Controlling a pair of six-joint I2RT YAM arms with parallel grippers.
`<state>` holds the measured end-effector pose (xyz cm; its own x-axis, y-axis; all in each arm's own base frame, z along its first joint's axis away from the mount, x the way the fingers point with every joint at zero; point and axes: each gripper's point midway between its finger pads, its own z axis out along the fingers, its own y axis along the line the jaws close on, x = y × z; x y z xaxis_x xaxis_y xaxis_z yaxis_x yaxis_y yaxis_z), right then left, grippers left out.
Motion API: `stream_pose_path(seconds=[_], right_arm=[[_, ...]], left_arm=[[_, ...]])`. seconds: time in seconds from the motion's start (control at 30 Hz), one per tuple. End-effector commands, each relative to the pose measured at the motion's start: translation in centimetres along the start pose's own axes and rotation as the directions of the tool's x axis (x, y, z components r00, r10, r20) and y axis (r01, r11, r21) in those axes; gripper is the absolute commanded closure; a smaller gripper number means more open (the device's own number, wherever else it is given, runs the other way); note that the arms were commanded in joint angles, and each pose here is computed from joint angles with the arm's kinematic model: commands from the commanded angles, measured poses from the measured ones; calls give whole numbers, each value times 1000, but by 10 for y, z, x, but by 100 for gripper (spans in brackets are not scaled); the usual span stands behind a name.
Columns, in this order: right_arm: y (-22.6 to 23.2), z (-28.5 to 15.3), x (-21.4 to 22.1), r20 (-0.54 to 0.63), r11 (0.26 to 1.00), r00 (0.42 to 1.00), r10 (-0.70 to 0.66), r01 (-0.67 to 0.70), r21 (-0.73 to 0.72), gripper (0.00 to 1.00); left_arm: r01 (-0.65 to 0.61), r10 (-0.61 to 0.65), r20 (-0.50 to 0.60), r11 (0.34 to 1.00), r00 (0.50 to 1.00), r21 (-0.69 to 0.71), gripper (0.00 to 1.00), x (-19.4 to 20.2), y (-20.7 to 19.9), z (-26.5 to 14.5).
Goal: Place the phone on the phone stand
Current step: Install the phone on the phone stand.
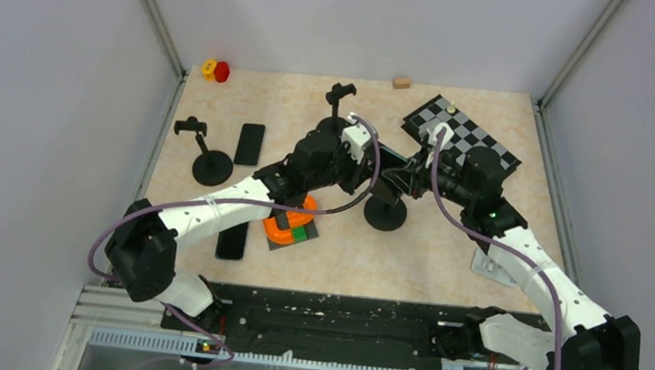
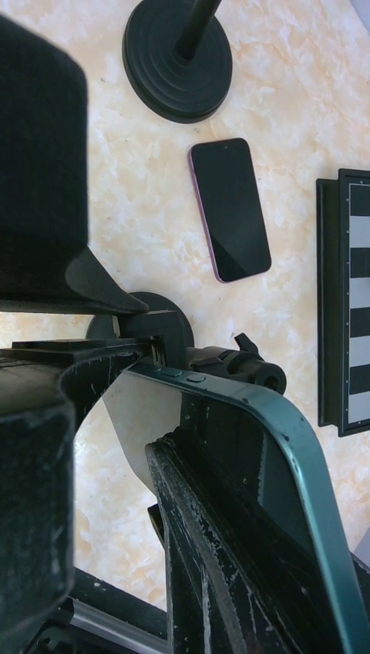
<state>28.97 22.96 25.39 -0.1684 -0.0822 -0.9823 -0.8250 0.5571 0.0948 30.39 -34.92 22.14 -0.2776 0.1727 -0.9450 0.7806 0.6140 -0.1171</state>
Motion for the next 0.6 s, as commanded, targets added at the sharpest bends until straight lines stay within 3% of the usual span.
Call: stream_pose_path(seconds=[0.0, 0.57], right_arm=[[-73, -14, 36, -108, 935, 994, -13, 50, 351, 100], [-76, -14, 28, -117, 920, 991, -62, 102, 378, 100]], left_arm=[[21, -12, -62, 989, 998, 147, 100, 9, -39, -7], [-8, 38, -84, 943, 996, 334, 100, 15, -75, -17]])
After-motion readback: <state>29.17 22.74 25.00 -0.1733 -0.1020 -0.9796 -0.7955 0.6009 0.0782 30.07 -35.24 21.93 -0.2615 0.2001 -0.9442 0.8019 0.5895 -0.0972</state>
